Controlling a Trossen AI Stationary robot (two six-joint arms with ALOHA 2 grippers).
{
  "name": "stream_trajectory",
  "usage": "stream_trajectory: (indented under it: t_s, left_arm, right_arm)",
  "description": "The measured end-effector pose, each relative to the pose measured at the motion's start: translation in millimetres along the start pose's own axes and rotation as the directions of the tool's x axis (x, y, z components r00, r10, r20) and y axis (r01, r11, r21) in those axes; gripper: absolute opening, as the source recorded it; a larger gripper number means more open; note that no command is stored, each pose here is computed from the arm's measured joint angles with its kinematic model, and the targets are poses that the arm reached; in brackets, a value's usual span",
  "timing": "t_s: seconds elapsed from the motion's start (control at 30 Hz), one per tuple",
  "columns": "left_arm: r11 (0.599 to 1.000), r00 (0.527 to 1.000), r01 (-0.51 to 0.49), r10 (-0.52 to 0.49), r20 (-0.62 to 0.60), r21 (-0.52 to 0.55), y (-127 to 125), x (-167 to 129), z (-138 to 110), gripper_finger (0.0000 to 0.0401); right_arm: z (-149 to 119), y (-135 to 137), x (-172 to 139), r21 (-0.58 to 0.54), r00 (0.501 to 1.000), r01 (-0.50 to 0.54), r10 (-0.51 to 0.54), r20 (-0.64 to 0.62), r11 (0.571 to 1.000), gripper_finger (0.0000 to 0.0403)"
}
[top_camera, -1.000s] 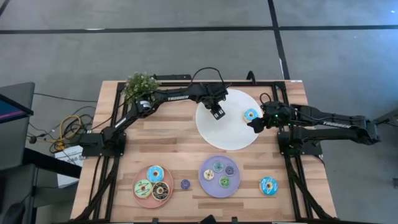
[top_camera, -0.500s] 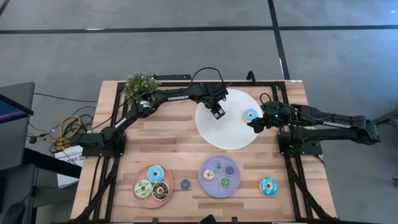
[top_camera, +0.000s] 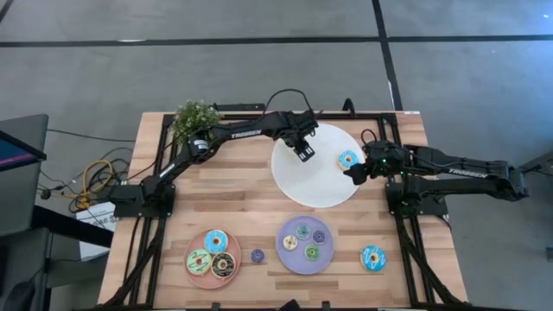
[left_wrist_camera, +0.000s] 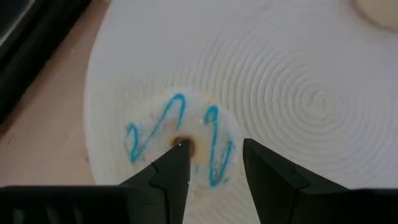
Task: Pick & Place donuts
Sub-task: Put the big white donut on the pink plate
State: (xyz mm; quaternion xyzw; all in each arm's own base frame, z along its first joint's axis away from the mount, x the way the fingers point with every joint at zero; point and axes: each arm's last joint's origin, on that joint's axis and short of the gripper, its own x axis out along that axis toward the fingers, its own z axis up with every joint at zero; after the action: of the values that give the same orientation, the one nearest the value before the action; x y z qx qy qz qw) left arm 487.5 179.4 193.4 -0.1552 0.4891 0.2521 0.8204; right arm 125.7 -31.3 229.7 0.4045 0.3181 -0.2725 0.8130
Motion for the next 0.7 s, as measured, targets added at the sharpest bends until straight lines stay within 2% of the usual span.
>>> stream_trajectory:
  t_s: [0.13,0.3,0.43,0.57,0.7]
  left_arm:
    - [1.0,1.0,-0.023,0.022,0.011,0.009,-6.6,-11.8,4.1,0.0139]
    - [1.0,1.0,-0.012,0.012,-0.004,0.015,-17.4,-11.9,-0.4,0.0139]
    - [1.0,1.0,-0.007,0.007,0.001,-0.028,-21.7,-11.0,-1.7,0.0143]
    - [0.999,1.0,-0.004,0.005,0.012,-0.035,-20.8,-7.3,-0.5,0.0165]
    - [0.999,1.0,-0.013,0.012,-0.025,-0.038,-18.0,11.0,-5.8,0.02]
  right_arm:
    - [0.0,0.0,0.0,-0.041,1.0,0.0,0.0,0.0,0.999,0.026]
    - [0.0,0.0,0.0,-0.052,1.0,0.0,0.0,0.0,0.999,0.026]
    - [0.0,0.0,0.0,-0.053,1.0,0.0,0.0,0.0,0.999,0.026]
    - [0.0,0.0,0.0,-0.055,1.0,0.0,0.0,0.0,0.999,0.026]
    - [0.0,-0.1,0.0,-0.055,1.0,0.0,0.0,0.0,0.998,0.026]
